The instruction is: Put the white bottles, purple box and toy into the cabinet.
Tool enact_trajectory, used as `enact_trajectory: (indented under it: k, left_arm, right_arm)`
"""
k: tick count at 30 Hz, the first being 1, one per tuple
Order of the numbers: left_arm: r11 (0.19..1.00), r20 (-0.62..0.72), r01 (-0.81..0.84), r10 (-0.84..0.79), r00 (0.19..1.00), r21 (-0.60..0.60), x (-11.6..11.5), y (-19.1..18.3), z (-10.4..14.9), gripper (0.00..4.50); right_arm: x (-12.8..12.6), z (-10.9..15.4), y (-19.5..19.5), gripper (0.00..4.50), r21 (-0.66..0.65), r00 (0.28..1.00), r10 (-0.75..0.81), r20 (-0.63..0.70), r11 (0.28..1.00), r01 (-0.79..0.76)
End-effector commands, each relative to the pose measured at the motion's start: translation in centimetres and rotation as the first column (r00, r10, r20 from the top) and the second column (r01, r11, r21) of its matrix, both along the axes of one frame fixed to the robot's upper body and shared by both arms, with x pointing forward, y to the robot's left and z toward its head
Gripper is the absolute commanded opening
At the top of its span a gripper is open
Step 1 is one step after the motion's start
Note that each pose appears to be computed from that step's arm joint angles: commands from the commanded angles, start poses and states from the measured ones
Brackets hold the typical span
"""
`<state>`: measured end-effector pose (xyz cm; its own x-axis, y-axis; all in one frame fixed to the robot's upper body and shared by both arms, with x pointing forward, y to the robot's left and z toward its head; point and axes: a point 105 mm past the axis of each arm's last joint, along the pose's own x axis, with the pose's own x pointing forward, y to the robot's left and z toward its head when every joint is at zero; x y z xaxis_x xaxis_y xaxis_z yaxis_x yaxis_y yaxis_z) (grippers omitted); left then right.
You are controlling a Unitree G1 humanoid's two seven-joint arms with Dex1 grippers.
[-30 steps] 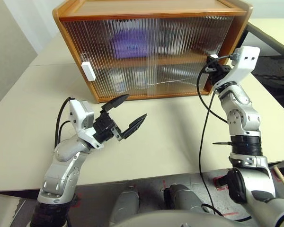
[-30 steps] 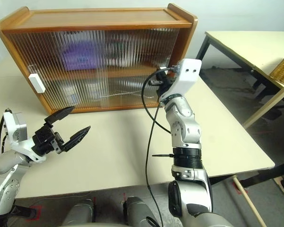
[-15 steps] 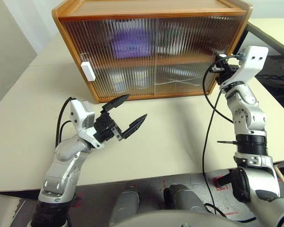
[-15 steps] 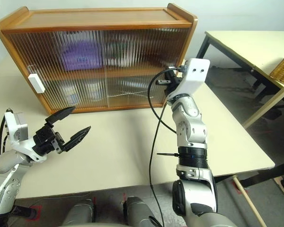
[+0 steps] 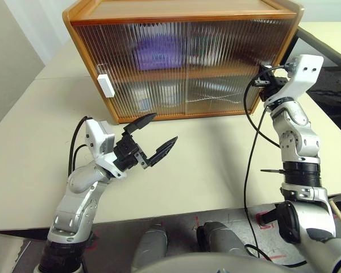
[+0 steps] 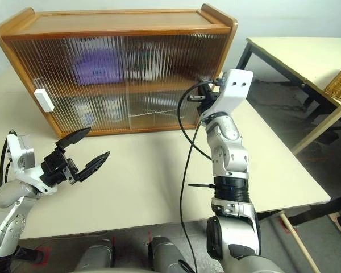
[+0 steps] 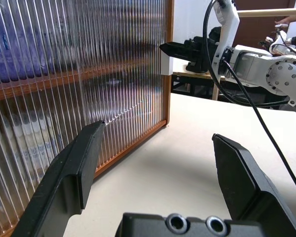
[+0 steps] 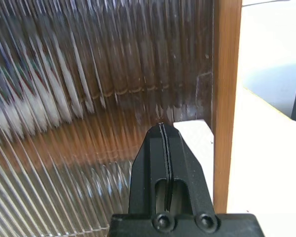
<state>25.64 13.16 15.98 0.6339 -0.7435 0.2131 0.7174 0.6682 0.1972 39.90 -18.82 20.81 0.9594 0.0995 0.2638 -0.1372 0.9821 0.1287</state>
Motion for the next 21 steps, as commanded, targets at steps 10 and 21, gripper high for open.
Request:
enact_trajectory:
  k: [10, 21]
  left_arm:
    - [1.000, -0.016, 0.004, -0.004, 1.000, 0.006, -0.1, 0.0, -0.4, 4.50]
    - [1.000, -0.039, -0.017, 0.017, 0.999, 0.018, -0.7, 0.7, -0.7, 4.50]
  right_arm:
    - [-3.0, -1.8, 3.6, 0.04, 0.009, 0.973, 0.225, -0.046, 0.974, -0.225]
    - [-7.5, -5.5, 2.8, 0.39, -0.014, 0.849, 0.528, -0.023, 0.849, -0.528]
